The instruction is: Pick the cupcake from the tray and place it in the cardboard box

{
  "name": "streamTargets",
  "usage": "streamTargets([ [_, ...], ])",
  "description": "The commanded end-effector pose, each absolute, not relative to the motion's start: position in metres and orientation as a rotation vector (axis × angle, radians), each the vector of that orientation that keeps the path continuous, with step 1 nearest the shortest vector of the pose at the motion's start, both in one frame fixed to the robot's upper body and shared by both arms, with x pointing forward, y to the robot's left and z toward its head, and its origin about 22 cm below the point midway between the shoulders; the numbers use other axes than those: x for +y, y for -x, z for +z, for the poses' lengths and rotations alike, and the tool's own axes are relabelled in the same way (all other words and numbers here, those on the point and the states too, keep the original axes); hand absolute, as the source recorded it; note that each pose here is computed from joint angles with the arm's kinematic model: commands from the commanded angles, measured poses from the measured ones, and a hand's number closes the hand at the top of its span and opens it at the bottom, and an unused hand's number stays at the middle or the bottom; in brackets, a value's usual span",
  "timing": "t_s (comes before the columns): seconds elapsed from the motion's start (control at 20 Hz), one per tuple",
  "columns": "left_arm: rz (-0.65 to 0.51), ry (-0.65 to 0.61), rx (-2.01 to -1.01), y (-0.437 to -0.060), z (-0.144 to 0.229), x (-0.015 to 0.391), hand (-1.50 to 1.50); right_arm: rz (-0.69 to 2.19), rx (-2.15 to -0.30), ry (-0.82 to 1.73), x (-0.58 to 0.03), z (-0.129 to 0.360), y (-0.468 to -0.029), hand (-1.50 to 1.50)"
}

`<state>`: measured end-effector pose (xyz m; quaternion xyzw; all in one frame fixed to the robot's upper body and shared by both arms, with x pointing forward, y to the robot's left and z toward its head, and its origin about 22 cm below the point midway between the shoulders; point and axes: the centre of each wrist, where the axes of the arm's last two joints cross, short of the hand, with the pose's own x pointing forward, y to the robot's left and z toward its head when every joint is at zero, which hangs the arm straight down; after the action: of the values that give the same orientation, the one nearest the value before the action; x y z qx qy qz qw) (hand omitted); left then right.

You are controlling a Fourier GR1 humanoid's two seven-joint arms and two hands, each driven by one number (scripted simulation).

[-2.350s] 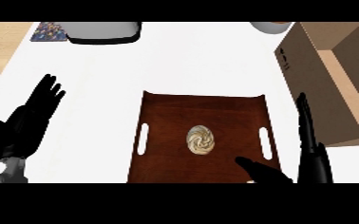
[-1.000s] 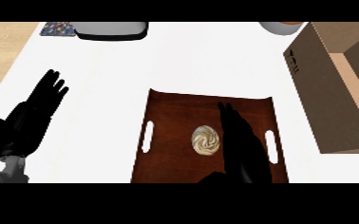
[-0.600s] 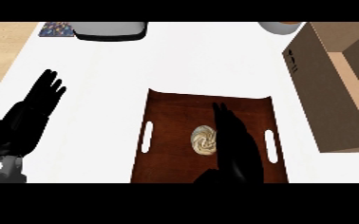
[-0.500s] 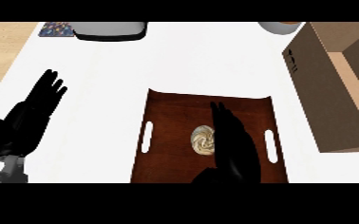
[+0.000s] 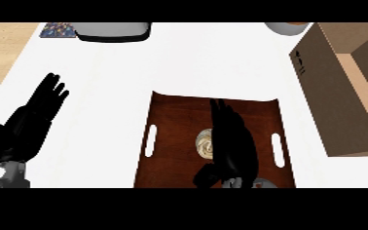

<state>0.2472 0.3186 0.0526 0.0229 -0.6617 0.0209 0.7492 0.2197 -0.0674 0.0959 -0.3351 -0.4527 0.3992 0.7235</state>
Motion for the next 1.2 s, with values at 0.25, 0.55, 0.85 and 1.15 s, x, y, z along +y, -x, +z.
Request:
streamTargets([
  [0.25,0.036,-0.035,-1.435,-0.250,0.058,0.321,0.00,0.858,-0.789,0.836,-0.051,0.093,-0.242,-1.50],
  [0.55,0.048,-0.043,-1.425,-0.247,0.067,0.318,0.00,0.843,-0.741,0.810,-0.062,0.087,-0.256,-1.50],
  [0.85,0.044,-0.055,-1.426,-0.247,0.051,0.314,0.00,0.860,-0.712,0.820,-0.053,0.055,-0.252,-1.50],
  [1.15,0.055,-0.064,-1.445,-0.246,0.047,0.313,0.00,0.914,-0.669,0.804,-0.067,0.058,-0.250,-1.50],
])
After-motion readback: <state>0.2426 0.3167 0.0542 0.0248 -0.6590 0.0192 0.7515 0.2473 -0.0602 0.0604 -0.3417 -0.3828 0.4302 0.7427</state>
